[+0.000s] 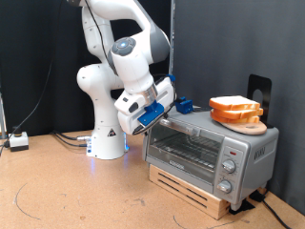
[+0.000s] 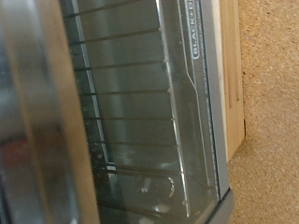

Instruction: Make a piece of toast with the oven

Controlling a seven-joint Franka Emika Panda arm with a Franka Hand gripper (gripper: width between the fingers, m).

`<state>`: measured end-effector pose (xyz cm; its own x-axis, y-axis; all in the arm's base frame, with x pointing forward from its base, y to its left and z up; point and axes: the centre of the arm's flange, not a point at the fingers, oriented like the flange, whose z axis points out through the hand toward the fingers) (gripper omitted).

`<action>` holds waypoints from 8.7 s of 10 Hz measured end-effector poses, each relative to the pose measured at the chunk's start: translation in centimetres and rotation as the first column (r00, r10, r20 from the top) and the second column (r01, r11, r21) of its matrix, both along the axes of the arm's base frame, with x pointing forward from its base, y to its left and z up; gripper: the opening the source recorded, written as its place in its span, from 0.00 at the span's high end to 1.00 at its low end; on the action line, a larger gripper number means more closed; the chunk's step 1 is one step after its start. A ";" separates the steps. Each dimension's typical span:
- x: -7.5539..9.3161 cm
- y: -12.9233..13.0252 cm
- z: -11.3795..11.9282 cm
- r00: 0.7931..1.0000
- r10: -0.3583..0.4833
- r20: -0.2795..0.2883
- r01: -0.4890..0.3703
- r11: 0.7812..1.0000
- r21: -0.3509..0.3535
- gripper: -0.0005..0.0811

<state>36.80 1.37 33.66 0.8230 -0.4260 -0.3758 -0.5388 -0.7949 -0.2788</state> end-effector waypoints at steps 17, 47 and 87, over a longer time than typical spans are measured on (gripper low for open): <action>6.1 -5.1 -5.8 0.987 -0.161 0.010 0.161 0.985 -0.065 0.00; 5.4 -16.0 -9.3 0.998 0.007 -0.070 0.000 0.996 0.094 0.00; -2.9 -6.4 14.8 -0.029 0.619 0.785 -0.979 0.141 -0.147 0.00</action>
